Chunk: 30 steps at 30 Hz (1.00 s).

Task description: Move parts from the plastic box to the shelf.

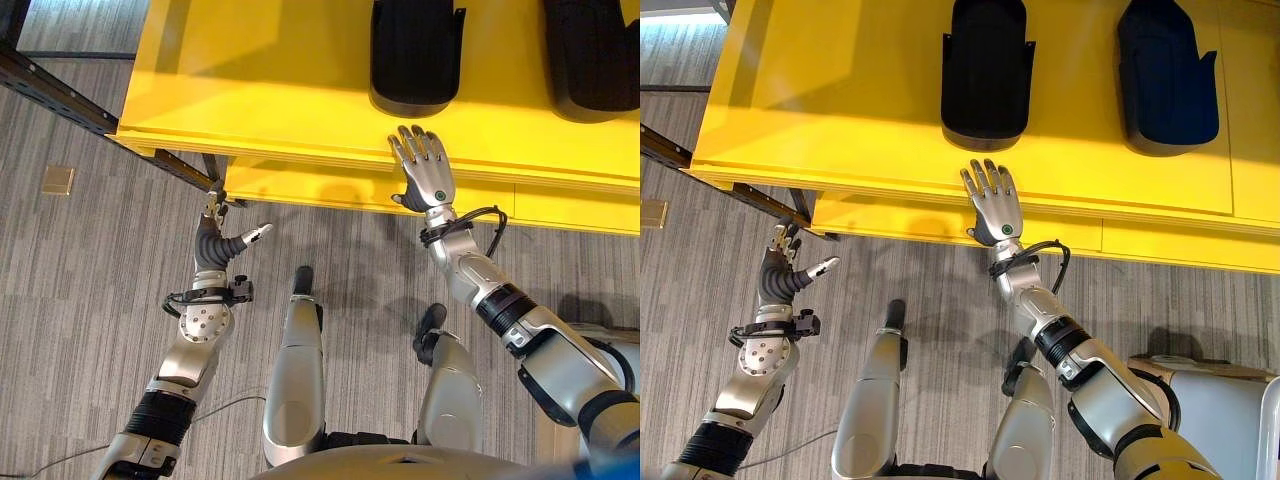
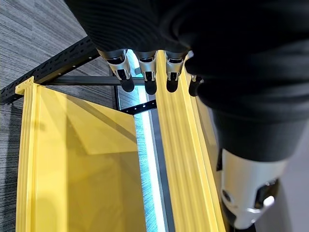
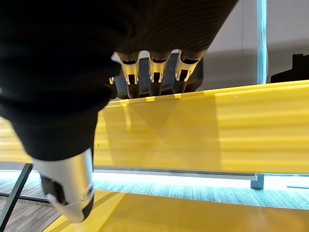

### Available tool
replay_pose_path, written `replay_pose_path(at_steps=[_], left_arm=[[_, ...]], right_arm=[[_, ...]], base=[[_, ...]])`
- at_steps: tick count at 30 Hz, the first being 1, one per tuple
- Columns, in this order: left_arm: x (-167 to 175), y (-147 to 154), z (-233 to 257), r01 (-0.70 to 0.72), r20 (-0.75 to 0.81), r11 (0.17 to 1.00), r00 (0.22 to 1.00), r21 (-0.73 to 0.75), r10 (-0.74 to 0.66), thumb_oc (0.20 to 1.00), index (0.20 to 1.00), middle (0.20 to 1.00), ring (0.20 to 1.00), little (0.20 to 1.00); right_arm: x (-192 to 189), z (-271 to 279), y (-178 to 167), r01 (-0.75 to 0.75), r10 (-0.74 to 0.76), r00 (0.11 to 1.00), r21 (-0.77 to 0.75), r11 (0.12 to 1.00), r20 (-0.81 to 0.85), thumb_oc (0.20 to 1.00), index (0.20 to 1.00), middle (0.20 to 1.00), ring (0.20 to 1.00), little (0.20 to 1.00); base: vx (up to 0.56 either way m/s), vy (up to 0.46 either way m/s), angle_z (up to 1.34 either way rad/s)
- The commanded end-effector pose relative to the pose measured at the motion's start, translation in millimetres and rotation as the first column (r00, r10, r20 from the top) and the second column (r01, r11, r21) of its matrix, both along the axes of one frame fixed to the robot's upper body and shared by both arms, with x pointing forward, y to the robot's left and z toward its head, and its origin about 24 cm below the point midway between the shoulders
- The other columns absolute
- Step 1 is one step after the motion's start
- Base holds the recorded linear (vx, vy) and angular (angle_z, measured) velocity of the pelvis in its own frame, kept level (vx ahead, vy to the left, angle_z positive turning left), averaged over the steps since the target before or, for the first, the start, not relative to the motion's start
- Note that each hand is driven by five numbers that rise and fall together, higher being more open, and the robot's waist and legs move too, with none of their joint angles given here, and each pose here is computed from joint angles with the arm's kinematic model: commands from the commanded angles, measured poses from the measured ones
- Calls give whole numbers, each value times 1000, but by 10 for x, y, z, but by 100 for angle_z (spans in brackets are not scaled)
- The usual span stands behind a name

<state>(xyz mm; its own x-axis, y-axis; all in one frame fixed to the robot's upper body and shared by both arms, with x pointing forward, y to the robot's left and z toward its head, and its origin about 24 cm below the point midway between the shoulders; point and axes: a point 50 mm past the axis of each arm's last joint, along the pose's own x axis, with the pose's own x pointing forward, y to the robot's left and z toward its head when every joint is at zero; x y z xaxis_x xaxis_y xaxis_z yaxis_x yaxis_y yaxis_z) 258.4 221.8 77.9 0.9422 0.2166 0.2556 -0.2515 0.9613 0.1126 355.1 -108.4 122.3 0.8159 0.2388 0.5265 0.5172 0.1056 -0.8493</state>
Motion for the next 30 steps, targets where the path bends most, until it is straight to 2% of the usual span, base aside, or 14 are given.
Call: replay_pose_path(at_steps=[1, 30], left_arm=[[-40, -14, 198, 27, 118, 1000, 993, -3, -27, 1000, 1000, 1000, 1000, 1000], [-73, 83, 218, 29, 118, 1000, 993, -4, -28, 1000, 1000, 1000, 1000, 1000]], right_arm=[[110, 375, -45, 20, -28, 991, 63, 998, 128, 1000, 1000, 1000, 1000, 1000], [370, 843, -370, 149, -156, 971, 49, 988, 180, 1000, 1000, 1000, 1000, 1000]], base=[[0, 0, 0], [3, 1, 1]])
